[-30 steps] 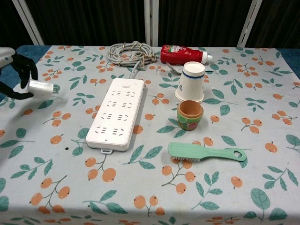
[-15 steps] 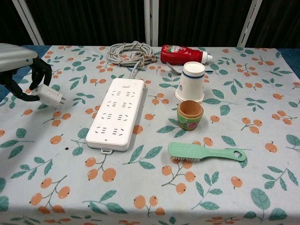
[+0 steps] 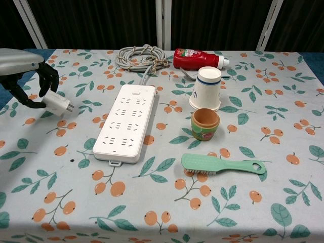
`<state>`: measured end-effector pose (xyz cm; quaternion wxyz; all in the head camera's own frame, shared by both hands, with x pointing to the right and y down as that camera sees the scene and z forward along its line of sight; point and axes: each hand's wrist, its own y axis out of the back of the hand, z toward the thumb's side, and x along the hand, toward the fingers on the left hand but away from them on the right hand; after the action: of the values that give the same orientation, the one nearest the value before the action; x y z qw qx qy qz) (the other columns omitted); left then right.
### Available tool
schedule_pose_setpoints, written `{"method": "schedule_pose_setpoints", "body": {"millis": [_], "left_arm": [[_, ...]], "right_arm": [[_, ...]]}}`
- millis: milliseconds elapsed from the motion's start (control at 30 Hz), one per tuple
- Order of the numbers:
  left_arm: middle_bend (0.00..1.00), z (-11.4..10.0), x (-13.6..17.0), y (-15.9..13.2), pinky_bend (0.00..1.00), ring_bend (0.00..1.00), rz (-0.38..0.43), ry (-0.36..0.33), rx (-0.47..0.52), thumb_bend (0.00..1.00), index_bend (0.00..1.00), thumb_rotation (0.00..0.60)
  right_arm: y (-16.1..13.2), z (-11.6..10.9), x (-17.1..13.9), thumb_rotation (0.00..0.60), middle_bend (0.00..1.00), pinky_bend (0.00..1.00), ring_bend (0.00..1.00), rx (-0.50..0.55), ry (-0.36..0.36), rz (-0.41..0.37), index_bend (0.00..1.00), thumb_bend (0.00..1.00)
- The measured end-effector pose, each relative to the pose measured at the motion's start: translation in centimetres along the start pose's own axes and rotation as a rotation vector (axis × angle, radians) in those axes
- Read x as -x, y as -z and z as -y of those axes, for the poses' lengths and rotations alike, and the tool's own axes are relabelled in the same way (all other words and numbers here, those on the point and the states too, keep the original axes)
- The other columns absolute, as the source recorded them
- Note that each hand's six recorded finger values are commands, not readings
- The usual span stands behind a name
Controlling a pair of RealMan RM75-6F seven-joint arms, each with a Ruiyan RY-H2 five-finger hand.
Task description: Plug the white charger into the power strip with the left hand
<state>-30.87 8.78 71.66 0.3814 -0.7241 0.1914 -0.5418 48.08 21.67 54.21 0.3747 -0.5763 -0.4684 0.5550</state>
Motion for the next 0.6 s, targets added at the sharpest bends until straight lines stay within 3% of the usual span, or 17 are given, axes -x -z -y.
{"method": "schedule_pose_setpoints", "body": {"millis": [600], "left_arm": [[0.45,-0.3,0.2,-1.3,0.21,0.37,0.004,-0.007,-0.059,0.36,0.43,0.6]], "right_arm": [[0.2,-0.1,0.0,0.6,0.18,0.03,0.0,0.002,0.003,0.004,0.02,0.26]]}}
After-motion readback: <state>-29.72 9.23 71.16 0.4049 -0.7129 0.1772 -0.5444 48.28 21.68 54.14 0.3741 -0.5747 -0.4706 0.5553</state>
